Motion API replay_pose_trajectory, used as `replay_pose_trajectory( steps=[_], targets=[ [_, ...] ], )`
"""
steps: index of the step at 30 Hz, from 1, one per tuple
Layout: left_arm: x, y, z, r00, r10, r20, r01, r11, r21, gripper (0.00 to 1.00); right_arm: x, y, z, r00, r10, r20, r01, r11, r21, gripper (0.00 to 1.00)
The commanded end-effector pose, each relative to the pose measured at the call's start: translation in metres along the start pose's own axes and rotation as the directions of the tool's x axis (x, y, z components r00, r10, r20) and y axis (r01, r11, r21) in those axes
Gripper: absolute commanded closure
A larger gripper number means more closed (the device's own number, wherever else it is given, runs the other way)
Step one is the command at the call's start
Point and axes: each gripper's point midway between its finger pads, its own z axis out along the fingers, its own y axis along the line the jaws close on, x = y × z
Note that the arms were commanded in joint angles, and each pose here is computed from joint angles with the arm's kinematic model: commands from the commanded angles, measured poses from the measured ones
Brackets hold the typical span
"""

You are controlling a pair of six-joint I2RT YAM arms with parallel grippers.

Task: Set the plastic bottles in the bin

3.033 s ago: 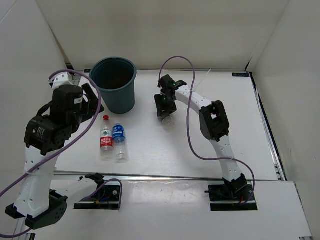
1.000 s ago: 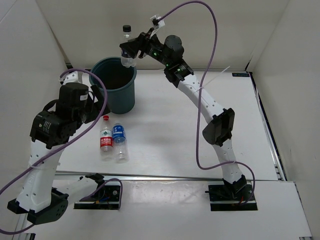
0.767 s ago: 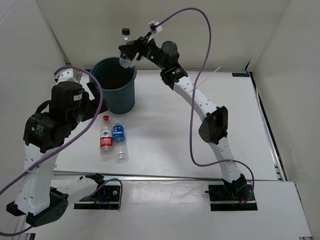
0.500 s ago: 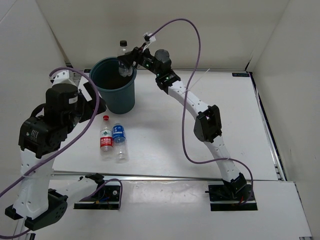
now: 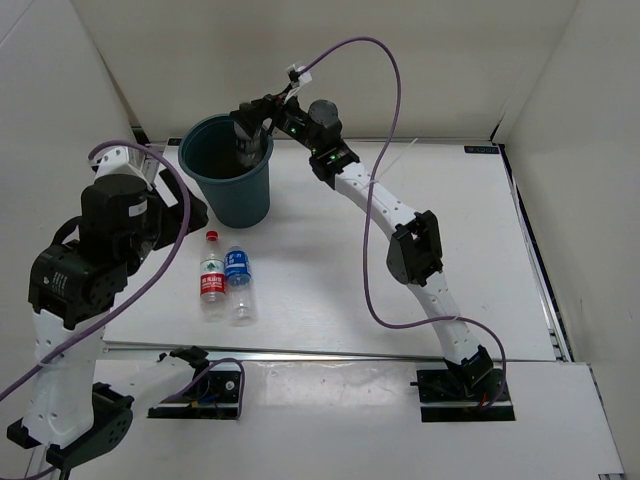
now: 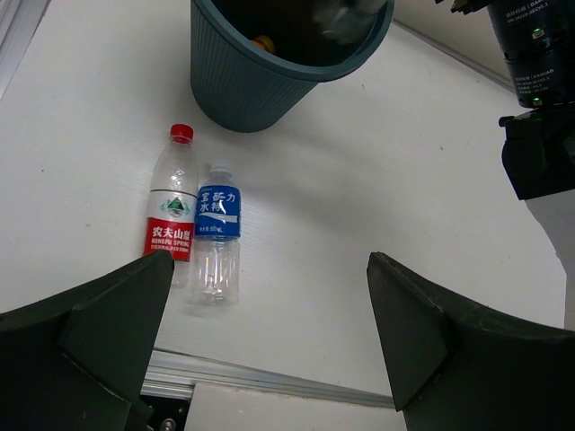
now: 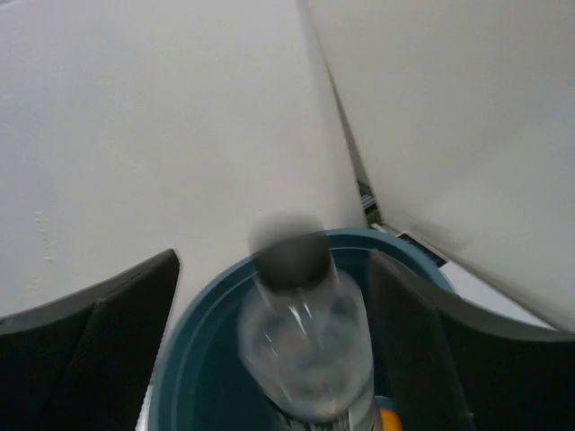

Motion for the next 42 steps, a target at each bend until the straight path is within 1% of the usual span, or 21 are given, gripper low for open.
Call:
replay_pose_trajectory(
  steps=[1, 4, 7, 11, 14, 17, 18, 19, 21, 22, 23, 25, 26, 27, 28, 30, 32, 34, 35, 39, 42],
  targets=[
    [0.012, 0.015, -0.009, 0.999, 0.016, -0.036, -0.017, 0.999, -0.037, 0.0, -0.04, 0.011, 0.005, 0.99, -0.054, 0.133, 0.055, 0.998, -0.005, 0.08],
    [0.01, 0.017, -0.012, 1.0, 0.012, -0.022, -0.013, 0.999, -0.039, 0.0, -0.043, 0.009, 0.006, 0.987, -0.057, 0.149, 0.056, 0.998, 0.009, 0.03],
    [0.01, 0.019, -0.012, 1.0, 0.023, -0.017, -0.024, 0.999, -0.046, 0.0, -0.05, 0.013, 0.005, 0.985, -0.069, 0.158, 0.069, 0.998, 0.006, 0.02],
    [0.005, 0.026, -0.012, 1.0, 0.025, 0.009, -0.024, 0.996, -0.084, 0.0, -0.098, 0.033, -0.002, 0.97, -0.119, 0.214, 0.117, 0.993, 0.022, 0.01],
    [-0.005, 0.032, -0.013, 0.998, 0.021, 0.056, -0.014, 0.992, -0.122, 0.0, -0.132, 0.039, -0.019, 0.971, -0.123, 0.205, 0.099, 0.987, 0.124, 0.01],
    [-0.021, 0.038, -0.024, 0.989, -0.009, 0.147, 0.028, 0.992, -0.122, 0.0, -0.154, 0.05, -0.051, 0.986, -0.098, 0.133, 0.066, 0.972, 0.226, 0.01],
    [-0.019, 0.04, -0.021, 0.987, -0.013, 0.16, 0.034, 0.992, -0.126, 0.0, -0.152, 0.044, -0.058, 0.99, -0.099, 0.104, 0.067, 0.96, 0.272, 0.01],
    [-0.027, 0.036, -0.02, 0.976, -0.042, 0.214, 0.065, 0.993, -0.099, 0.0, -0.135, 0.033, -0.07, 0.997, -0.076, 0.008, 0.069, 0.944, 0.321, 0.01],
    [-0.03, 0.046, -0.031, 0.942, -0.155, 0.297, 0.182, 0.981, -0.067, 0.0, -0.141, 0.037, -0.092, 0.995, -0.083, -0.05, 0.095, 0.923, 0.372, 0.01],
    [-0.021, 0.049, -0.018, 0.926, -0.218, 0.308, 0.251, 0.965, -0.07, 0.0, -0.129, 0.031, -0.106, 0.992, -0.055, -0.111, 0.098, 0.901, 0.422, 0.01],
    [-0.017, 0.055, -0.015, 0.917, -0.232, 0.325, 0.273, 0.958, -0.085, 0.0, -0.131, 0.023, -0.131, 0.993, -0.033, -0.115, 0.087, 0.864, 0.495, 0.01],
    [0.004, 0.06, 0.004, 0.932, -0.215, 0.291, 0.259, 0.958, -0.126, 0.0, -0.124, 0.008, -0.173, 0.989, 0.001, -0.145, 0.086, 0.8, 0.593, 0.01],
    [0.008, 0.06, 0.007, 0.932, -0.224, 0.285, 0.269, 0.954, -0.131, 0.0, -0.138, 0.013, -0.182, 0.991, -0.007, -0.131, 0.085, 0.797, 0.598, 0.01],
    [0.016, 0.059, 0.021, 0.949, -0.203, 0.241, 0.249, 0.952, -0.18, 0.0, -0.123, 0.002, -0.198, 0.988, 0.031, -0.155, 0.077, 0.762, 0.643, 0.01],
    [0.022, 0.059, 0.029, 0.958, -0.19, 0.213, 0.235, 0.949, -0.211, 0.0, -0.135, -0.004, -0.218, 0.991, 0.025, -0.133, 0.075, 0.718, 0.692, 0.01],
    [0.04, 0.06, 0.051, 0.986, -0.114, 0.119, 0.144, 0.946, -0.29, 0.0, -0.13, -0.011, -0.24, 0.986, 0.055, -0.161, 0.08, 0.683, 0.726, 0.01],
    [0.055, 0.063, 0.064, 0.992, -0.1, 0.072, 0.119, 0.935, -0.334, 0.0, -0.125, -0.015, -0.264, 0.982, 0.068, -0.174, 0.088, 0.657, 0.749, 0.01],
    [0.064, 0.056, 0.075, 0.991, -0.124, 0.055, 0.135, 0.943, -0.306, 0.0, -0.125, -0.01, -0.279, 0.983, 0.078, -0.168, 0.077, 0.655, 0.751, 0.01],
    [0.076, 0.056, 0.082, 0.99, -0.135, 0.028, 0.137, 0.941, -0.309, 0.0, -0.113, -0.016, -0.288, 0.978, 0.104, -0.181, 0.072, 0.644, 0.761, 0.01],
    [0.112, 0.055, 0.095, 0.978, -0.202, -0.045, 0.181, 0.94, -0.288, 0.0, -0.108, -0.003, -0.309, 0.974, 0.123, -0.188, 0.066, 0.645, 0.761, 0.01],
    [0.137, 0.063, 0.103, 0.977, -0.205, -0.064, 0.18, 0.944, -0.276, 0.0, -0.108, 0.001, -0.32, 0.97, 0.137, -0.201, 0.069, 0.638, 0.767, 0.01]
  ],
)
